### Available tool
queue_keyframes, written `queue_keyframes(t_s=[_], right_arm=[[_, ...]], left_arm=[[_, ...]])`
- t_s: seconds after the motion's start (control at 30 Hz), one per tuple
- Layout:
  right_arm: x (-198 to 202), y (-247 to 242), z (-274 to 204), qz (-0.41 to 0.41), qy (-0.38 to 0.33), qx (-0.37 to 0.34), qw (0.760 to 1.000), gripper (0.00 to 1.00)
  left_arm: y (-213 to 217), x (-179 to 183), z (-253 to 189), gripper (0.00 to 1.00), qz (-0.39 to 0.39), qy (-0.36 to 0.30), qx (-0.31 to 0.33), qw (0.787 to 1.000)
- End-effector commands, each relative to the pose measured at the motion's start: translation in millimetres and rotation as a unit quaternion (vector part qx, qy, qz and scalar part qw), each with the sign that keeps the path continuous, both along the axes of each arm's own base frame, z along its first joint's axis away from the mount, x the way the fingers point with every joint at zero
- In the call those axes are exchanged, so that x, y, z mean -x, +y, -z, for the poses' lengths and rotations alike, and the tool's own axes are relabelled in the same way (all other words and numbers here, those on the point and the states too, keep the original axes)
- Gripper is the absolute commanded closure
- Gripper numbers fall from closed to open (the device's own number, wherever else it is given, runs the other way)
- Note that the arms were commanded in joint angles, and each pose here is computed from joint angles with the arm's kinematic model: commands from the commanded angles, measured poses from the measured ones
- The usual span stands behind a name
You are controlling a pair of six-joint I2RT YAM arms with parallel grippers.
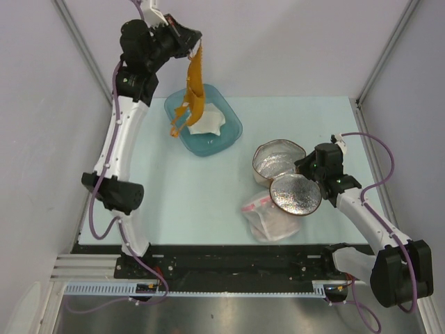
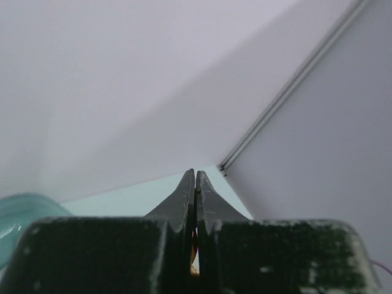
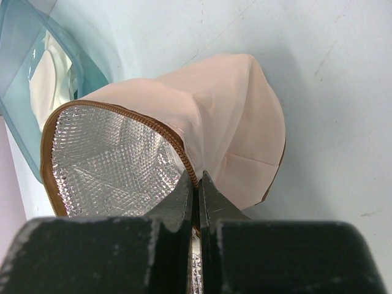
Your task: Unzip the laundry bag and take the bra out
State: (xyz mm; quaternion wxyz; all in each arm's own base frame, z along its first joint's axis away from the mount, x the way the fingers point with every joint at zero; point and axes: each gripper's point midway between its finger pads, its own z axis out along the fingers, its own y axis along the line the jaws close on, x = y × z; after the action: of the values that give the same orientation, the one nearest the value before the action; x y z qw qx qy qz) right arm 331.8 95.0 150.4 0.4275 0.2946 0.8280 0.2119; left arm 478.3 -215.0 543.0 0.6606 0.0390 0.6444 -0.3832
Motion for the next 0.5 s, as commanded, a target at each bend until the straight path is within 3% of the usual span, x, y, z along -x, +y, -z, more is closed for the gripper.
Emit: queue_keyframes(t_s=[0.0,0.3,0.47], right_arm=[[-2,-4,-9,0.009,-0.014,0.007,1.000,1.00],[-1,-11,-4,0.015,-0.006,0.014,1.000,1.00],[-1,-12,-3,0.017,-0.005,0.016,1.000,1.00]], left_arm=[[8,-39,36,1.00,-0.002,0.037,0.006,0.999],[32,-103,96,1.00,-0.042,0.084,0.010,0.996],[49,-138,161,1.00,-0.094,0.135,-0.006,0.986]])
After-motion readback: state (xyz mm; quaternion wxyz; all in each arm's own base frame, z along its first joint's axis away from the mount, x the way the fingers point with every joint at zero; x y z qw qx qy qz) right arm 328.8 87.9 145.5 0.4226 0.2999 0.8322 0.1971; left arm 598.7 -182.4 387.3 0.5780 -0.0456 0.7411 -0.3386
